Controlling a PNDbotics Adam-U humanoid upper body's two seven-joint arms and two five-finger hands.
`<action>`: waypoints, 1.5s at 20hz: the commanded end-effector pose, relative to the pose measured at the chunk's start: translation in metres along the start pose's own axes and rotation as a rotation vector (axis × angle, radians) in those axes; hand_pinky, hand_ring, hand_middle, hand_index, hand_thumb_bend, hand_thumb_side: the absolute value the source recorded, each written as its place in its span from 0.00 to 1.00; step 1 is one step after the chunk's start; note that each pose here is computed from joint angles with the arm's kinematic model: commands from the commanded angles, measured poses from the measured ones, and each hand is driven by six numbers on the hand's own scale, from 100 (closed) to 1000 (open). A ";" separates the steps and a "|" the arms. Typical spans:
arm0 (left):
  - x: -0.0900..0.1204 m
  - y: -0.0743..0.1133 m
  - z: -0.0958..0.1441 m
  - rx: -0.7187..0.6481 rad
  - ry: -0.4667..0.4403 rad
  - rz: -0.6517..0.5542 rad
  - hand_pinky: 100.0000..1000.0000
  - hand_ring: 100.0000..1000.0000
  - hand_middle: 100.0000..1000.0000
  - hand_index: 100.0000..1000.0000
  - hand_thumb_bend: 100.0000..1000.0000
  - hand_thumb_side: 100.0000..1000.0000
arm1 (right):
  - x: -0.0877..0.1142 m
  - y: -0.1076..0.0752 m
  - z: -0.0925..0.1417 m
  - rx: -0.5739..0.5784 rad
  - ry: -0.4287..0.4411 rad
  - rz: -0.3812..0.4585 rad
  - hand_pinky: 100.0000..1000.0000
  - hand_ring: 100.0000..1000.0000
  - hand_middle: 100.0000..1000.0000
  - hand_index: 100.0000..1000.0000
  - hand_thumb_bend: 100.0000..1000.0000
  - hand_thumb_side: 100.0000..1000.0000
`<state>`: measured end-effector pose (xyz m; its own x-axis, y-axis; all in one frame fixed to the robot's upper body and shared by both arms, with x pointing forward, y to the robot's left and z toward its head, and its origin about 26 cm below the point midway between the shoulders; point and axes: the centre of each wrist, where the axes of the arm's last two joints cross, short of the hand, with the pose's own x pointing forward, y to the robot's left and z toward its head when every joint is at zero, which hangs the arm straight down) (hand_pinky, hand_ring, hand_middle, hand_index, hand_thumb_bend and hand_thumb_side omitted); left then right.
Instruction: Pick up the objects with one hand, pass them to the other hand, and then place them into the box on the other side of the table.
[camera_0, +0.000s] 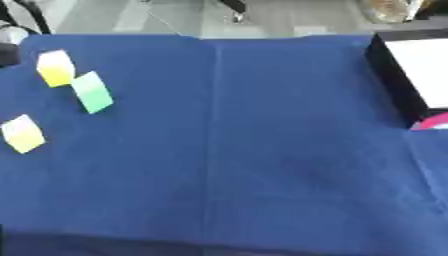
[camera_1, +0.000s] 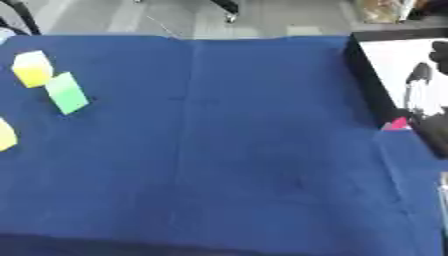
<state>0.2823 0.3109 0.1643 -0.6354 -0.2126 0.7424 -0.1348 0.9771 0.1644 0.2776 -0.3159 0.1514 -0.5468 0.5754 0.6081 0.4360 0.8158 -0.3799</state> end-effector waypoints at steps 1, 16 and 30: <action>0.005 0.002 -0.005 -0.007 -0.027 -0.012 0.71 0.66 0.51 0.70 0.01 0.66 | 0.007 -0.004 -0.006 -0.009 -0.038 0.009 0.84 0.80 0.76 1.00 0.00 0.47; 0.025 0.053 -0.019 -0.188 0.031 -0.483 0.72 0.66 0.53 0.75 0.00 0.63 | 0.007 -0.006 -0.006 -0.001 -0.035 0.020 0.84 0.80 0.76 1.00 0.00 0.47; -0.027 0.146 -0.044 -0.603 0.435 -1.165 0.75 0.68 0.64 0.80 0.26 0.52 | 0.007 -0.006 -0.006 0.022 -0.038 0.027 0.84 0.80 0.76 1.00 0.00 0.47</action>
<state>0.3131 0.4444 0.1839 -0.1156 -0.9775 0.1764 -0.0205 0.1799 0.9835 0.2775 -0.3171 0.1524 -0.5396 0.5857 0.6048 0.4313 0.8093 -0.3988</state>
